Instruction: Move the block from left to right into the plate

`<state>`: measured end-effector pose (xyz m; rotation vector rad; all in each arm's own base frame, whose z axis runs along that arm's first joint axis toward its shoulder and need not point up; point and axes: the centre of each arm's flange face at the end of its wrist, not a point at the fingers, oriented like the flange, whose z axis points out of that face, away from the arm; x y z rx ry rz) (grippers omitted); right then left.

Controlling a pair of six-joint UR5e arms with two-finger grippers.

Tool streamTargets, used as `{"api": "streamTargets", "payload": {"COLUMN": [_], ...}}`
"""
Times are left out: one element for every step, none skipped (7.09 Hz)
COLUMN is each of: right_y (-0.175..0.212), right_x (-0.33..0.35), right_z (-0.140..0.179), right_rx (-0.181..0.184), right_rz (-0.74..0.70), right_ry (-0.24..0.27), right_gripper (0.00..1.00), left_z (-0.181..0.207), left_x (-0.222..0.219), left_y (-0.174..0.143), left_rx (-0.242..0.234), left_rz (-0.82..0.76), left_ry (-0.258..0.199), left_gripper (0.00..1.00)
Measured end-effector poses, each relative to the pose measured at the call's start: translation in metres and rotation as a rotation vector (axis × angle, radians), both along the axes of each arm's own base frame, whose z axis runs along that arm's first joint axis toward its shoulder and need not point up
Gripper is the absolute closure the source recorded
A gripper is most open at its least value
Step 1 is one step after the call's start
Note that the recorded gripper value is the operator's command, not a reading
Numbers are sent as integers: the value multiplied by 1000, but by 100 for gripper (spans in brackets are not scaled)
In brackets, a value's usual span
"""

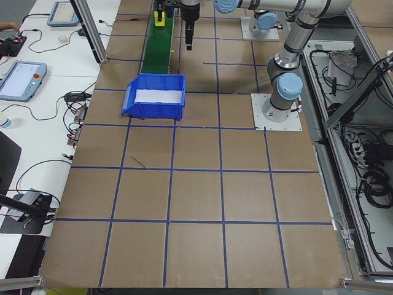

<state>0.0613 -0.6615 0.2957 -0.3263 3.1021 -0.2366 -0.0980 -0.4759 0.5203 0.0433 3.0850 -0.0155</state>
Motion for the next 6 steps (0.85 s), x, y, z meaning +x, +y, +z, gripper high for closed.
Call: {"api": "streamTargets", "payload": {"right_y": [9,26,53,92,138,186], "right_x": [-47,-116,-190,-266,-336,-394], "right_z": [24,41,46,40,27,15], "right_rx": [-16,-6,30,84,132,167], "right_rz": [92,159,194,195,182,150], "right_ry": [106,175,204,196,172,145], "right_gripper": [56,56,56,58,59,60], "left_z": [-1,-2,-2,-3,-3,-4], "left_x": [-2,-3,-4,-4,-4,-4], "left_y": [0,0,0,0,0,0], "left_rx": [1,1,1,2,2,2], "left_rz": [2,3,4,4,4,3], "left_ry": [25,38,43,44,45,45], "left_gripper": [0,0,0,0,0,0]}}
